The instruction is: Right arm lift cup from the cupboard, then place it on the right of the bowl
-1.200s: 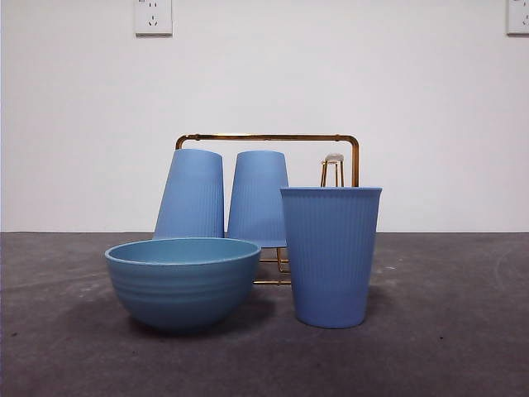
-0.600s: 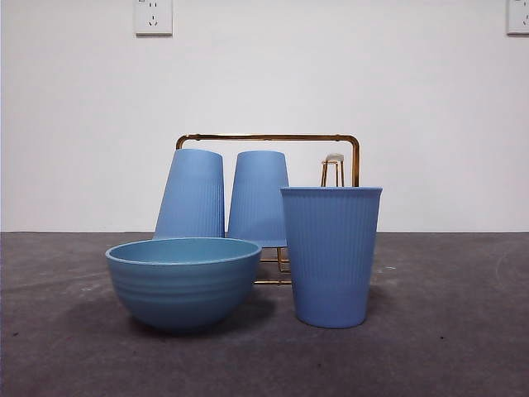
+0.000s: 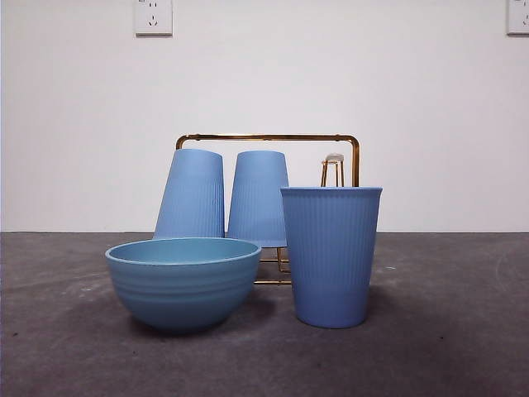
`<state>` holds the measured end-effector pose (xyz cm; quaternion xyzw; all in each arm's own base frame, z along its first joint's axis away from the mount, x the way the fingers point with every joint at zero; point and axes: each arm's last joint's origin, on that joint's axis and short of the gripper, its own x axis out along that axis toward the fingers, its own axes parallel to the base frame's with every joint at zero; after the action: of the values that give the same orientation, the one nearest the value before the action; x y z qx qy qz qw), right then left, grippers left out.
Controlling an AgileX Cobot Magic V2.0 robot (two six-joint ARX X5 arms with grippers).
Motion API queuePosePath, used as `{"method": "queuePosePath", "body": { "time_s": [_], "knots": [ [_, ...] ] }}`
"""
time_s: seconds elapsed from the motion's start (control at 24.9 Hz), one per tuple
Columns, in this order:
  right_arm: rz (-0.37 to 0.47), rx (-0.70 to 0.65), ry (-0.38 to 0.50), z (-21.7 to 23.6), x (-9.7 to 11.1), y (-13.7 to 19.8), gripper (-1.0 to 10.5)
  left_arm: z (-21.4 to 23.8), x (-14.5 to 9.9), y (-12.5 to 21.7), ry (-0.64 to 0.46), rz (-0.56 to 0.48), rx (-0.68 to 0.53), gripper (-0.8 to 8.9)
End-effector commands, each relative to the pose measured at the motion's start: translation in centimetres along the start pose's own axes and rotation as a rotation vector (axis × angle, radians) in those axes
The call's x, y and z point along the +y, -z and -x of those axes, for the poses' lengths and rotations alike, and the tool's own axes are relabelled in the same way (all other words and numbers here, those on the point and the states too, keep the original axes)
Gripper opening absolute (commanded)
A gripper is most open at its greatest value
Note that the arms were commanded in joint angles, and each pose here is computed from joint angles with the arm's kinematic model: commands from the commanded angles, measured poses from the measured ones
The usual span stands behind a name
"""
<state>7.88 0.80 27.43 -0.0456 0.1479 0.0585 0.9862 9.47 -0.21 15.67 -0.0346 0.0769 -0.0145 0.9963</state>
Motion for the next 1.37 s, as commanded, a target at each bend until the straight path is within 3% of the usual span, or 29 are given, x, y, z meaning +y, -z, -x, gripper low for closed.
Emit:
{"method": "queuePosePath", "body": {
  "time_s": [0.04,0.2,0.4,1.37],
  "knots": [
    [0.028,-0.091,0.036,-1.8,0.0,3.5,0.2,-0.2,0.0,0.7,0.003,-0.012,0.025,0.08],
    [0.023,-0.113,0.075,-4.0,0.3,9.3,0.2,-0.2,0.0,0.7,0.003,-0.012,0.025,0.08],
    [-0.018,-0.097,0.081,-5.0,0.4,11.3,0.2,-0.2,0.0,0.7,0.003,-0.012,0.025,0.09],
    [-0.037,-0.139,0.086,-5.2,0.3,11.3,0.2,-0.2,0.0,0.7,0.003,-0.012,0.027,0.09]
  ]
}}
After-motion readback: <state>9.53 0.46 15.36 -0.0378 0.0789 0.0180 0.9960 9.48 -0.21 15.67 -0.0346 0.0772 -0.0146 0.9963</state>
